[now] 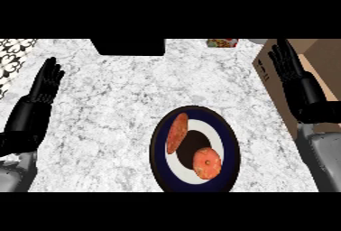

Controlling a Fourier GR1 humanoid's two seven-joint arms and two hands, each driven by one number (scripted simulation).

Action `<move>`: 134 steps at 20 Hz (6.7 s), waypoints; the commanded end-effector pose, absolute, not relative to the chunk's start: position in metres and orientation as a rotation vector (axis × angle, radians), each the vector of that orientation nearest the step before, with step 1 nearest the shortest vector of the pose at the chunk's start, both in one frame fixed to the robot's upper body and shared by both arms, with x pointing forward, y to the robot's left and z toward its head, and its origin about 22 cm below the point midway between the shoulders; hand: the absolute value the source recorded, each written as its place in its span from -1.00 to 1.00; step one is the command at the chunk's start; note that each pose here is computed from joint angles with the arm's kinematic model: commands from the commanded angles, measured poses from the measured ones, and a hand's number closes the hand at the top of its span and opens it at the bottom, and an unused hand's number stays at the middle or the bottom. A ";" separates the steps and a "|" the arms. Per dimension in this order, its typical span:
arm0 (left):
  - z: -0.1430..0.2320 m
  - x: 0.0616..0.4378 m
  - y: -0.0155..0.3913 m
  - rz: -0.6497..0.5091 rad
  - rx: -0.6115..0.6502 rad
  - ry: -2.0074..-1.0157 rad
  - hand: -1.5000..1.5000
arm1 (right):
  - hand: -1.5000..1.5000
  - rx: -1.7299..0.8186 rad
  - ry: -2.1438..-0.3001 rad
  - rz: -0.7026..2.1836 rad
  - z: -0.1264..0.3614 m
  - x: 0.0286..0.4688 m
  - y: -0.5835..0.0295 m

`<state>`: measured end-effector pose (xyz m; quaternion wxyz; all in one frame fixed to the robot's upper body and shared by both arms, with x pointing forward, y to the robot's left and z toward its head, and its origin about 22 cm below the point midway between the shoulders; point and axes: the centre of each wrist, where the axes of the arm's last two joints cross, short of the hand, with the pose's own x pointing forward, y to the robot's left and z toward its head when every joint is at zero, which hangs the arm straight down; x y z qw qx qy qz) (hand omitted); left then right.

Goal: Pick the squash from the plate and place it in the cardboard box

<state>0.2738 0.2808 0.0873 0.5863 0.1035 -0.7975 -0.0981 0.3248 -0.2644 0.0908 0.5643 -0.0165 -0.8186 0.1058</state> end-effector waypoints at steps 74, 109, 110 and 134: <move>0.056 0.251 0.332 0.050 0.045 -1.434 0.00 | -1.00 -0.888 -0.757 0.724 0.068 0.204 -0.073; 0.042 0.233 0.320 0.059 0.078 -1.442 0.00 | -1.00 -0.842 -0.600 0.749 0.013 0.227 -0.085; 0.065 0.244 0.311 0.037 0.055 -1.435 0.00 | -1.00 -0.854 -0.613 0.733 -0.001 0.226 -0.080; 0.067 0.258 0.305 0.006 0.001 -1.459 0.00 | 1.00 -0.967 -0.811 0.902 0.067 0.395 -0.165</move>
